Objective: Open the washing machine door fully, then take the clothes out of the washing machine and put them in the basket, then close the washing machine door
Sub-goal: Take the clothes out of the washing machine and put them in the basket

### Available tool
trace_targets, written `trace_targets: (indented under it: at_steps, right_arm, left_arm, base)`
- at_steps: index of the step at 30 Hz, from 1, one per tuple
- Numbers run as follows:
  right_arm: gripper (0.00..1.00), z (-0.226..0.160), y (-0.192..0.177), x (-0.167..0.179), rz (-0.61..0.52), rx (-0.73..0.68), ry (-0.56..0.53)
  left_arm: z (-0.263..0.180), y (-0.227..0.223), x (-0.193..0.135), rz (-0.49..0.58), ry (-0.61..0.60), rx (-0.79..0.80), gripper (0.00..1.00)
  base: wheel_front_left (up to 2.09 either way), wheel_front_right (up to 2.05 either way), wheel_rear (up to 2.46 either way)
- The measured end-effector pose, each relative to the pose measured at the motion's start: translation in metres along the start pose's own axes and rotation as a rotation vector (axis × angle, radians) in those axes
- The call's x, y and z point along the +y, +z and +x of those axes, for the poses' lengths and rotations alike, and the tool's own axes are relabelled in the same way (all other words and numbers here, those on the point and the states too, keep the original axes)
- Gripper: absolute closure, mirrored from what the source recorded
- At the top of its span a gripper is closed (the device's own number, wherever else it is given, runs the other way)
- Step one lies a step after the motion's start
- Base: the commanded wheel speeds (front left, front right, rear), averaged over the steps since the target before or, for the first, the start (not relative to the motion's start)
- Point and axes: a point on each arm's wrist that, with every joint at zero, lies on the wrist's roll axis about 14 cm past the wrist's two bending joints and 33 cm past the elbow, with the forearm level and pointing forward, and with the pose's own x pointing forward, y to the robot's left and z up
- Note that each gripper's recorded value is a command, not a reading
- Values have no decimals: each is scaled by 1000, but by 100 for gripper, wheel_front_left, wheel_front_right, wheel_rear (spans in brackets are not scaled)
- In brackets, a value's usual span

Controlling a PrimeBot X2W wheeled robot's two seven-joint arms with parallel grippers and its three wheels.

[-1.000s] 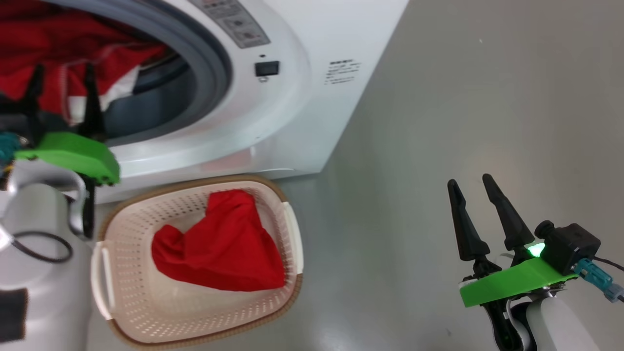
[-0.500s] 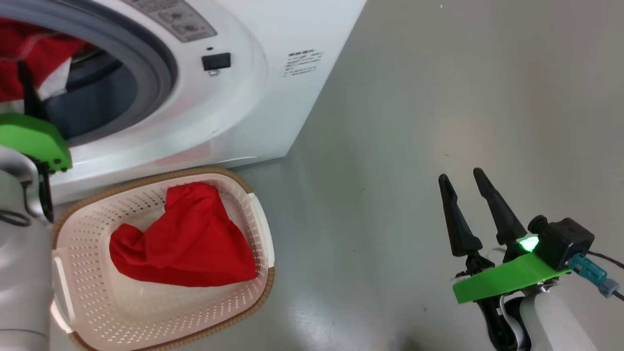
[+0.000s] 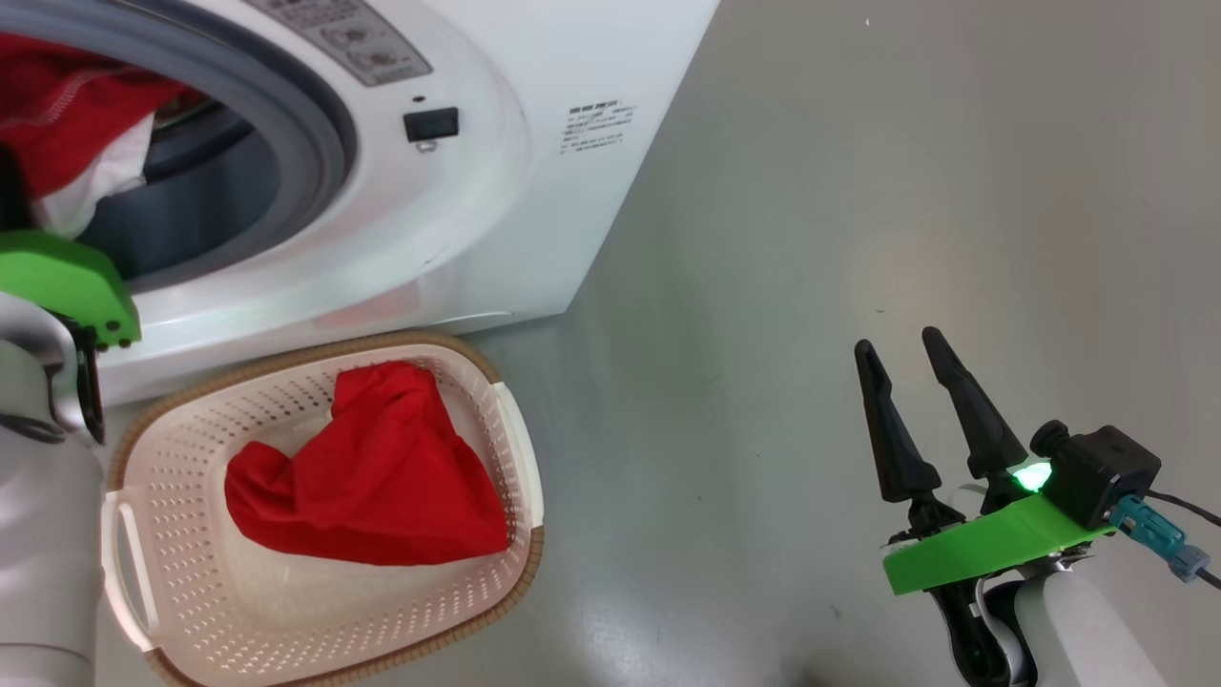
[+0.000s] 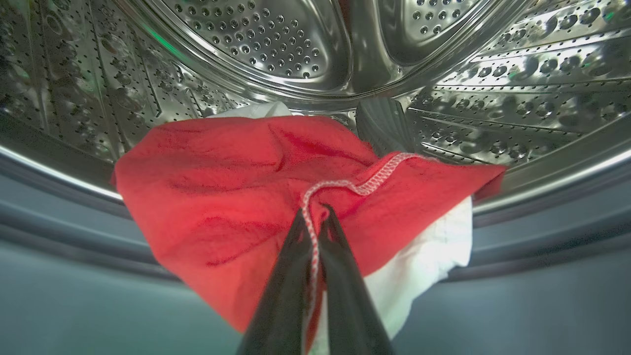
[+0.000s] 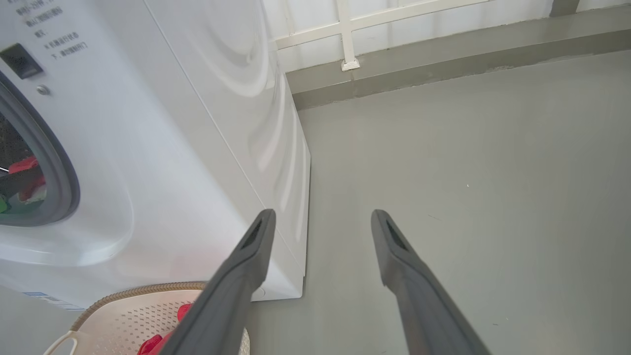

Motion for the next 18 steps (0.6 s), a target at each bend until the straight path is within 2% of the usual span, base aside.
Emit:
trace_targets:
  at_steps: [8,18]
  right_arm:
    - [0,-1,6,8,8,-18,22]
    - [0,-2,17,24,17,-49,71]
  left_arm:
    - [-9,39,1,-34,-16,-115,100]
    - [-58,55,2,-118,-45,-226,100]
  base:
    - [0,0,0]
    - [0,0,0]
